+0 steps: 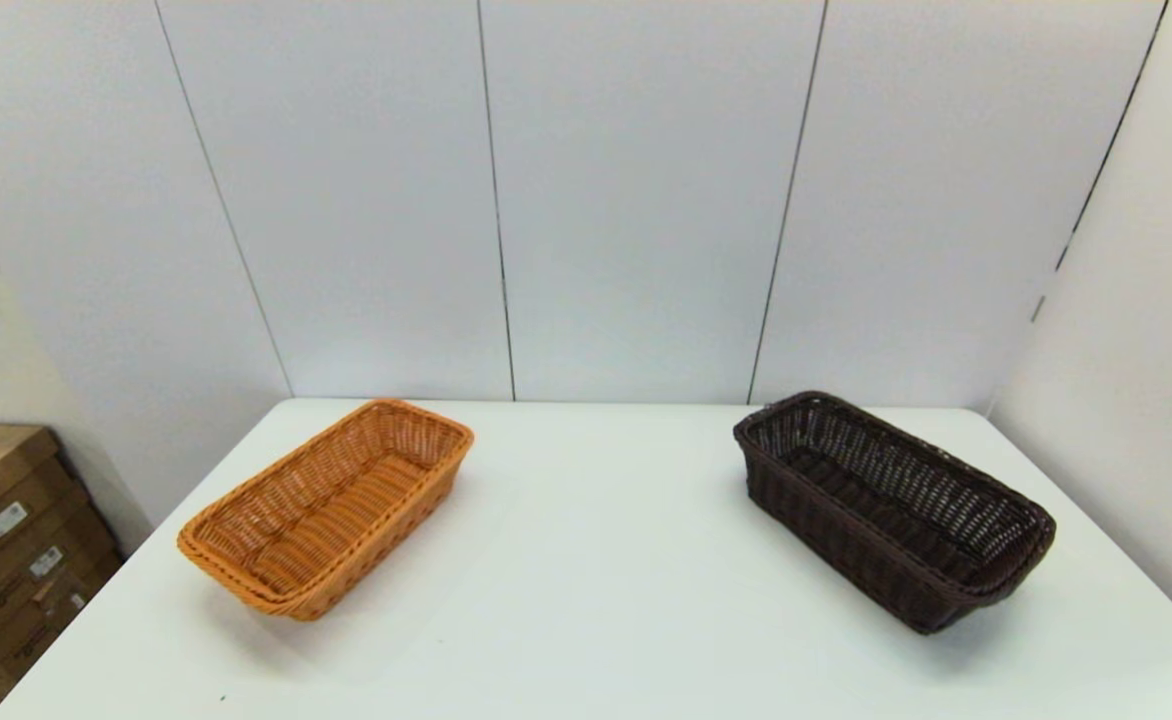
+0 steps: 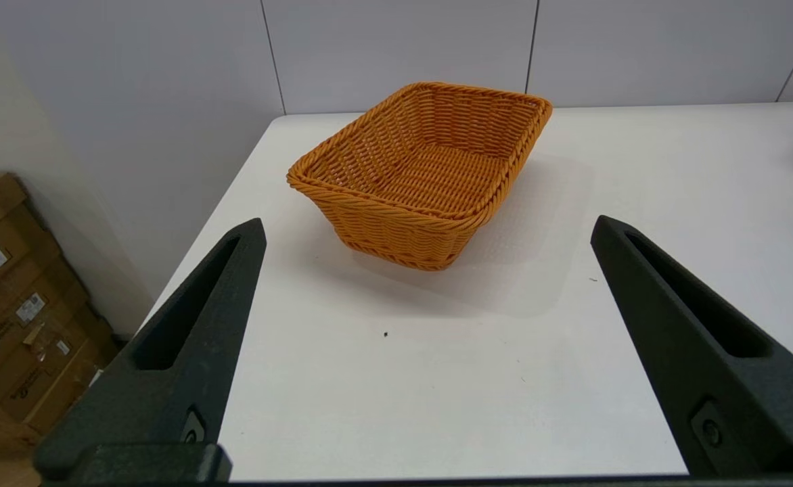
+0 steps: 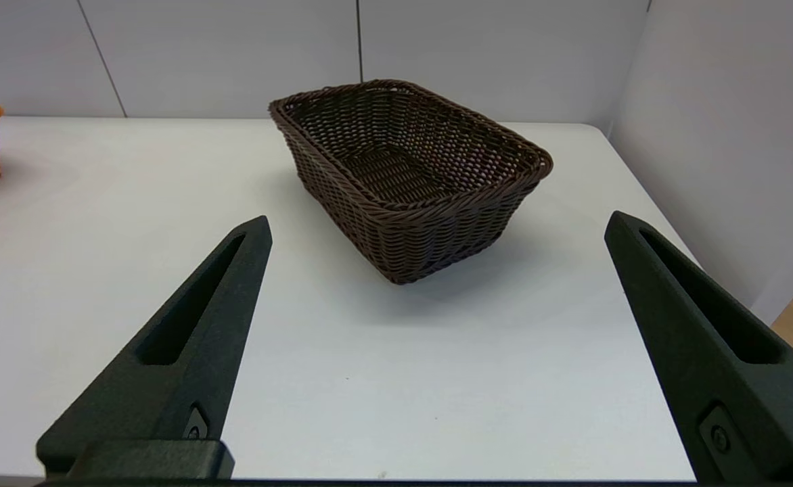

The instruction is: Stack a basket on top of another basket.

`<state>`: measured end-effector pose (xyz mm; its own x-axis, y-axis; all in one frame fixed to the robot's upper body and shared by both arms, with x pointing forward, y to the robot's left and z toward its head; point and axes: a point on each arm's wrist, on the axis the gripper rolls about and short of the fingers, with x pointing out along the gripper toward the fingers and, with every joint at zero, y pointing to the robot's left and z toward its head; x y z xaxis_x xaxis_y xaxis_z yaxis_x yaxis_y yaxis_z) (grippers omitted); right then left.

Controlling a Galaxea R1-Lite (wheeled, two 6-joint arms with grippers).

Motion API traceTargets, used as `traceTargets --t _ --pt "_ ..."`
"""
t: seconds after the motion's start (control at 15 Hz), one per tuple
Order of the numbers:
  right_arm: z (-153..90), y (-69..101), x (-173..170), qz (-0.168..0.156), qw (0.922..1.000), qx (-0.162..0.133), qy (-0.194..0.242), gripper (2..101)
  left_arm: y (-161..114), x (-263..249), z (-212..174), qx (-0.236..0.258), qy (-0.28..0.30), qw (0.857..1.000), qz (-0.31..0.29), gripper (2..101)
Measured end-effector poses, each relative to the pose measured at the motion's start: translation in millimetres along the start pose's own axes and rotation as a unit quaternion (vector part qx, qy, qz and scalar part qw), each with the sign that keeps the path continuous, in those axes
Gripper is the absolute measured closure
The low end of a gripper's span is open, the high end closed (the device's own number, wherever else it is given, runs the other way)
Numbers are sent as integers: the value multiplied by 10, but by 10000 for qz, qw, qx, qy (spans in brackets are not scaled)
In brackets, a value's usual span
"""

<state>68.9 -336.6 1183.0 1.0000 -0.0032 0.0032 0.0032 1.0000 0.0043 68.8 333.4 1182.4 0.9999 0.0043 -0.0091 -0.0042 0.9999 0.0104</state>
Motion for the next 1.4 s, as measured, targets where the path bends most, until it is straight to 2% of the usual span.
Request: traceTargets --t 0.67,1.4 --pt "-1 0 0 0 10000 2 1 46 0 0 -1 109 2 9999 0 54" --pt "-1 0 0 0 10000 4 1 46 1 -1 1 -56 10 10000 18 54"
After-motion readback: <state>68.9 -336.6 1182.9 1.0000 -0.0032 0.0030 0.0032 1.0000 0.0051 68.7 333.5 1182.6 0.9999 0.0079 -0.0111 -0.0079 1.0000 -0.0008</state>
